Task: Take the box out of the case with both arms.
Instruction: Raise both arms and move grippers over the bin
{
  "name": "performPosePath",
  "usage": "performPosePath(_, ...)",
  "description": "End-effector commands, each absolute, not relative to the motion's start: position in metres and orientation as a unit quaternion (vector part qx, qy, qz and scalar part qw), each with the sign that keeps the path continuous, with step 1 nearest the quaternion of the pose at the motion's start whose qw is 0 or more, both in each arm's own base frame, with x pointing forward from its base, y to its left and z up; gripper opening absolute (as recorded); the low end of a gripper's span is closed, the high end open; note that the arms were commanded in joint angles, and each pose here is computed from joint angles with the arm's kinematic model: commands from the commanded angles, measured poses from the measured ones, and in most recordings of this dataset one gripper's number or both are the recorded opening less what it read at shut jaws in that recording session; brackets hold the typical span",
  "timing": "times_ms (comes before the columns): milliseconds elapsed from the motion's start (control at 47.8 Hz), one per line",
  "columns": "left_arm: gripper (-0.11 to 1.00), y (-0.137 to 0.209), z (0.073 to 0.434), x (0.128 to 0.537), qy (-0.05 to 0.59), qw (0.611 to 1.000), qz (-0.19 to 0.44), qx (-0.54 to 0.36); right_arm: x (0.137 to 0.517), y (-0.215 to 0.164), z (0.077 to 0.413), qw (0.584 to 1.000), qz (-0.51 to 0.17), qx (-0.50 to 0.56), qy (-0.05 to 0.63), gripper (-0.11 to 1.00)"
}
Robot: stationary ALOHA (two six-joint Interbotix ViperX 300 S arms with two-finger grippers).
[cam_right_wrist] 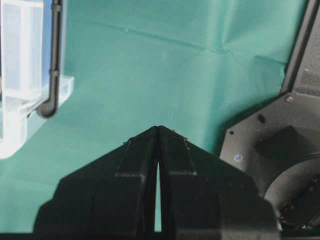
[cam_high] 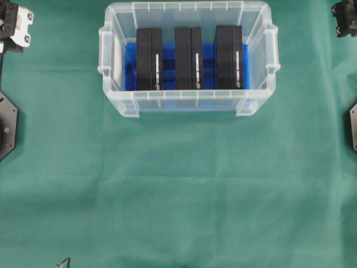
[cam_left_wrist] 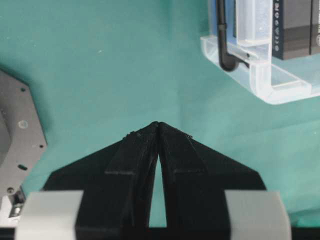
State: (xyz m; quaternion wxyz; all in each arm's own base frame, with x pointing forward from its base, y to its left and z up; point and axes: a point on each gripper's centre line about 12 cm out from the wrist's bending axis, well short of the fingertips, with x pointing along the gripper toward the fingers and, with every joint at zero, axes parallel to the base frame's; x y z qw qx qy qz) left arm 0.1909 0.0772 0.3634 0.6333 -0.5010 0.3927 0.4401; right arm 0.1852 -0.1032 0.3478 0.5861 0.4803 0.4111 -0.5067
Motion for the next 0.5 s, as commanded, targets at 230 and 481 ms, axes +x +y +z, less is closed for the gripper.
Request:
performPosePath(230,0.06,0.073,0.368,0.192,0.395,0.636,0.431,-0.504,0.188,-0.102,0.353,0.594,-0.494,0.491,0.404,-0.01)
performPosePath(481,0.75,0.073,0.363,0.2,0.409,0.631,0.431,-0.499,0.189,-0.102,0.342,0.592,-0.494,0.491,0.405,0.06)
